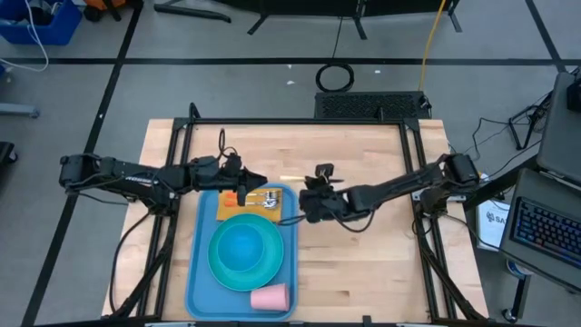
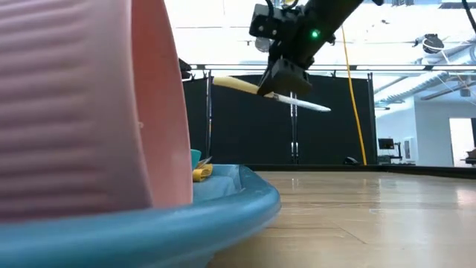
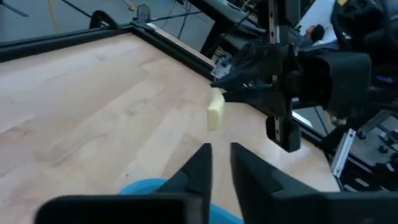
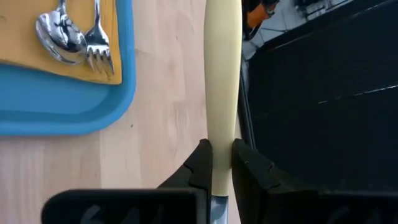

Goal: Set up tray
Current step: Put the yellow knife to the bottom of the orange spoon on the yellow napkin on the blue serving tray

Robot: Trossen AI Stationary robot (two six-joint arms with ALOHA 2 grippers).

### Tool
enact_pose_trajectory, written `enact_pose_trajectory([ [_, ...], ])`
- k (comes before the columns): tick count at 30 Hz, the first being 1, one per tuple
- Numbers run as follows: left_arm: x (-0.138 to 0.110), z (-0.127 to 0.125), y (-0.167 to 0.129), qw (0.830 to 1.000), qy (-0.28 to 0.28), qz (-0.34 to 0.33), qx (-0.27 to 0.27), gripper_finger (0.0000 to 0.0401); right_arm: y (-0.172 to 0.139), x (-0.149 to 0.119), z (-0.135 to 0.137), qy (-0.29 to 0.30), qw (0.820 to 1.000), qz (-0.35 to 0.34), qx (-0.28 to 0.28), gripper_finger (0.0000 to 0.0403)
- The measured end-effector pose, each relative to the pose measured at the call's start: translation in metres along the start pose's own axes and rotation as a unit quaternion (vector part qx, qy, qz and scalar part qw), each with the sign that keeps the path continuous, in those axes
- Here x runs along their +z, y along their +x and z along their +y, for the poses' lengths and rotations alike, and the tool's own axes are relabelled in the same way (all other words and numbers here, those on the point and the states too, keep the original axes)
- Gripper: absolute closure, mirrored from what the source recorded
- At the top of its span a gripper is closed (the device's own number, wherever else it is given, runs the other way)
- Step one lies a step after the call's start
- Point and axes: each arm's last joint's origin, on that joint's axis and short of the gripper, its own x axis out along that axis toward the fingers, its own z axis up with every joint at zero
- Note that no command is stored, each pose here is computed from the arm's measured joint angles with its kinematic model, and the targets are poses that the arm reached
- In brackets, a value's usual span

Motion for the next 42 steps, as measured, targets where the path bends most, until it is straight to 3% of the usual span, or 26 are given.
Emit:
enact_pose_trajectory([
  [8, -0.009, -0.011, 0.0, 1.0, -0.013, 0.014, 0.0, 0.0194, -0.013, -0.004, 0.018, 0.005, 1.0, -0.021, -0.001, 0.0376],
  [13, -0.017, -0.018, 0.001, 1.0, -0.013, 0.025, 0.0, 0.0152, -0.023, 0.007, 0.024, 0.011, 0.998, -0.066, 0.001, 0.0376],
  [17, -0.021, -0.024, 0.004, 1.0, -0.011, 0.025, -0.007, 0.0147, -0.022, 0.012, 0.024, 0.025, 0.995, -0.093, 0.036, 0.0376],
  [42, -0.023, -0.031, 0.006, 1.0, -0.005, 0.005, -0.012, 0.0146, -0.015, 0.016, 0.018, 0.041, 0.988, -0.121, 0.085, 0.0376],
])
